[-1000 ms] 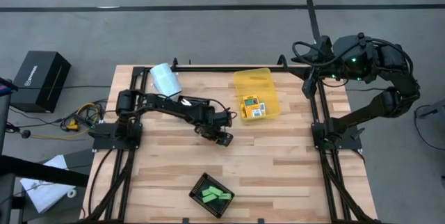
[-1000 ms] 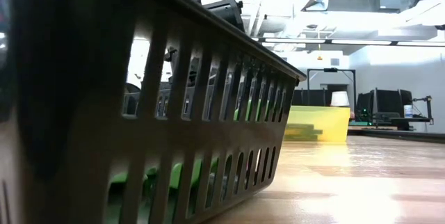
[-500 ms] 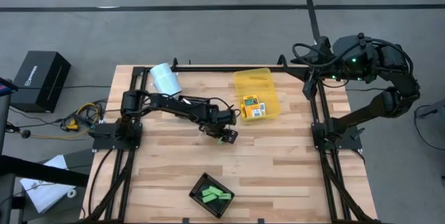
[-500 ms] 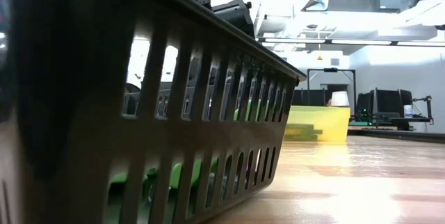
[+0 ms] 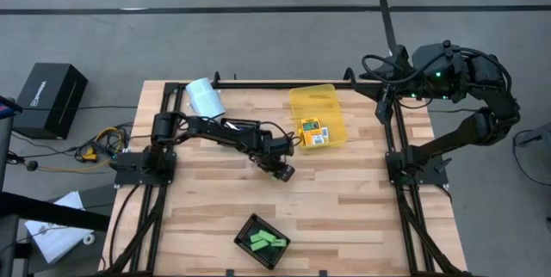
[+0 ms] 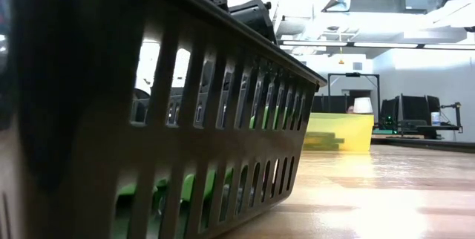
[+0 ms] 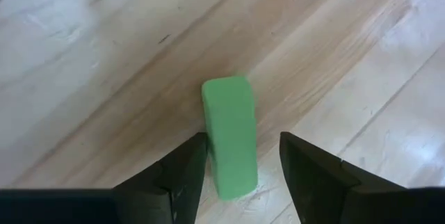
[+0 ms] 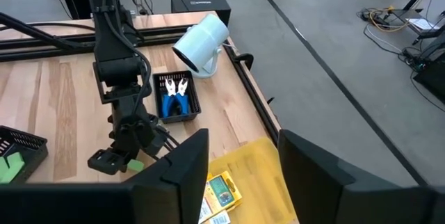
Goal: Pick & Place School Supplies
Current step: Put the green eraser into the bottom black bin
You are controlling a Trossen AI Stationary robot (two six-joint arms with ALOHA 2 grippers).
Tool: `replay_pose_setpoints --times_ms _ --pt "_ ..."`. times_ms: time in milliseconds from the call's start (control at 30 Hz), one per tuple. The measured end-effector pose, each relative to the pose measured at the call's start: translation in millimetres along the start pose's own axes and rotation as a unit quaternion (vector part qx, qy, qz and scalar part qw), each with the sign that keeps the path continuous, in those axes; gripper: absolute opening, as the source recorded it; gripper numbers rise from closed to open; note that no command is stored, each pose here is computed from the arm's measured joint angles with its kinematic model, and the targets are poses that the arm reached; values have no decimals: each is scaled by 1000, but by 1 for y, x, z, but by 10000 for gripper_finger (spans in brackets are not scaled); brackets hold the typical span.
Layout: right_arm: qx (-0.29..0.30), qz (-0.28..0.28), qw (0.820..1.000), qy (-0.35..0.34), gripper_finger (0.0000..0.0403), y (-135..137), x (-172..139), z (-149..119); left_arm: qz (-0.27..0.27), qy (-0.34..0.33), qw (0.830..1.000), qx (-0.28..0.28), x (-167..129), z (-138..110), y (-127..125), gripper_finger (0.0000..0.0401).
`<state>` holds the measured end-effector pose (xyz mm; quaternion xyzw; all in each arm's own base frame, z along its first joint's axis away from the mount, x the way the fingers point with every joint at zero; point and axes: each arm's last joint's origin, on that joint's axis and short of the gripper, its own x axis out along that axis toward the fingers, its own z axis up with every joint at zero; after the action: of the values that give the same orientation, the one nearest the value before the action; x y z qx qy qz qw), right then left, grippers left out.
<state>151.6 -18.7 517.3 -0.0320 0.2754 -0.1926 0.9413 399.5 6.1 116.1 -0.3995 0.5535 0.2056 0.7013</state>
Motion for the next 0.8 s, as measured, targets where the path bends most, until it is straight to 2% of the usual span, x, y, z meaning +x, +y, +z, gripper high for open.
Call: replay_pose_setpoints --times_ms 567,700,800 --pt "-15 0 999 -33 161 0 0 7 49 -18 998 19 2 -1 5 176" --pt "-15 0 999 -32 160 0 0 7 47 -7 999 20 5 -2 5 140" --pt "-15 0 999 -32 161 0 0 6 43 -6 999 29 6 -7 1 82"
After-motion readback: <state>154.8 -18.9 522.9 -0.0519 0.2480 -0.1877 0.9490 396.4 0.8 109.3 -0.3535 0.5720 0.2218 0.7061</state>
